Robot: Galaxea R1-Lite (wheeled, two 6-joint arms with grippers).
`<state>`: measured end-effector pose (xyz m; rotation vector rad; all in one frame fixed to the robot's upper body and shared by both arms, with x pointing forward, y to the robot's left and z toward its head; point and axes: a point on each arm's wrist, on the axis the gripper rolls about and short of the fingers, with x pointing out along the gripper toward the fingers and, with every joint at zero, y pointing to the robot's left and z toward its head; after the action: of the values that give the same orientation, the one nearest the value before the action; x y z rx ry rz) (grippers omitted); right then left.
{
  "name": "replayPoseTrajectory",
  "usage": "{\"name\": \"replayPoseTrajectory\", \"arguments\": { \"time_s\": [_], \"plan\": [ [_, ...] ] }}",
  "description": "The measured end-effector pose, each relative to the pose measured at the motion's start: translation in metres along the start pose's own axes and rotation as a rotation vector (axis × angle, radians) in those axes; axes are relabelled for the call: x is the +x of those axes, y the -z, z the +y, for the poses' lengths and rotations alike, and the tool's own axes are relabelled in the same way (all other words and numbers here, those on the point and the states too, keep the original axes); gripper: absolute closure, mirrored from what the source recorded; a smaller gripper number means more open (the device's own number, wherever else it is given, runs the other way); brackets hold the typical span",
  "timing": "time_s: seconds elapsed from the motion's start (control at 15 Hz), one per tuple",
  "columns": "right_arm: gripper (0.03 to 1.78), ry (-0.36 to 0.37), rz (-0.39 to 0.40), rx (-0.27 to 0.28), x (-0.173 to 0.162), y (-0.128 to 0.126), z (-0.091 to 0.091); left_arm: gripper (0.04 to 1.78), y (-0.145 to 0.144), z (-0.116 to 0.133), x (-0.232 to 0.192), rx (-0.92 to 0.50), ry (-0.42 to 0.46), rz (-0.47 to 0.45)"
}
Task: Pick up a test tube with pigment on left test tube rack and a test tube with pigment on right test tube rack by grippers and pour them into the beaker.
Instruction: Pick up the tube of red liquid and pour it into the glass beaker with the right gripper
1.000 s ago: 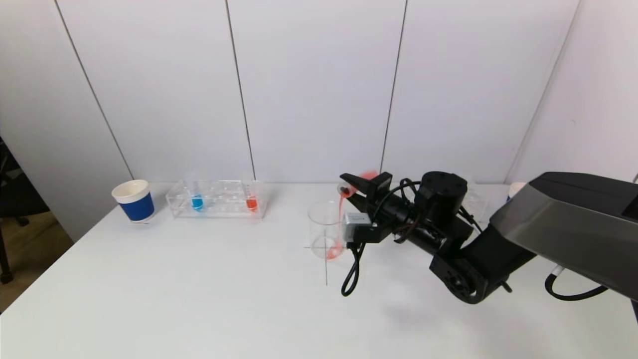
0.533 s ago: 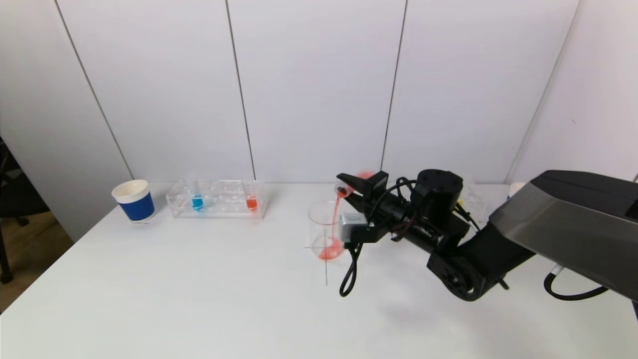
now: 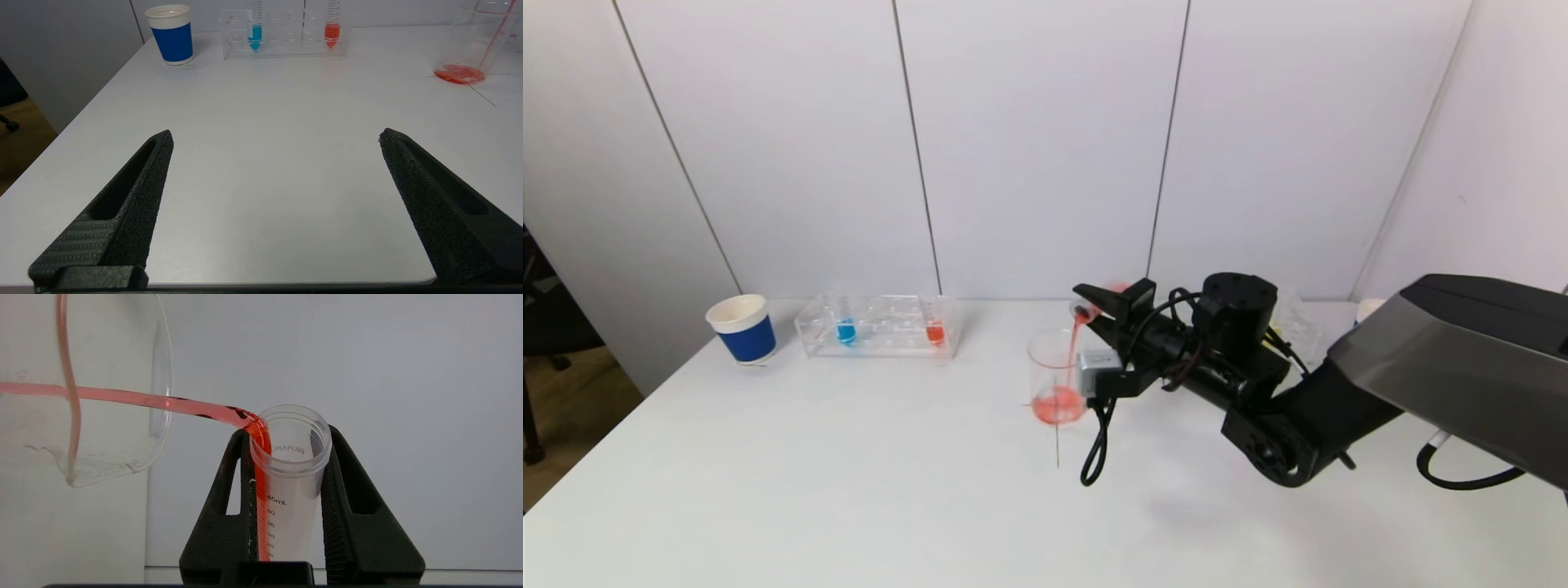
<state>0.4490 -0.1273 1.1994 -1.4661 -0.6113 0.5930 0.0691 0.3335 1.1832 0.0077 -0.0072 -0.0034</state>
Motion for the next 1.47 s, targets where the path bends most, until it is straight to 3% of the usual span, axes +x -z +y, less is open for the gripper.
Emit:
{"name": "replayPoseTrajectory", "arguments": {
  "time_s": [0.73,1.47],
  "plan": [
    [1.32,0.001,-0.002,-0.083,0.0005,-0.0003,-0.0018,0.06,0.0000,0.0000,0.0000,0.000,0.000,0.000],
    [1.32,-0.064,-0.007,-0.142,-0.0008,-0.0009,0.0001,0.06,0.0000,0.0000,0.0000,0.000,0.000,0.000]
  ]
}}
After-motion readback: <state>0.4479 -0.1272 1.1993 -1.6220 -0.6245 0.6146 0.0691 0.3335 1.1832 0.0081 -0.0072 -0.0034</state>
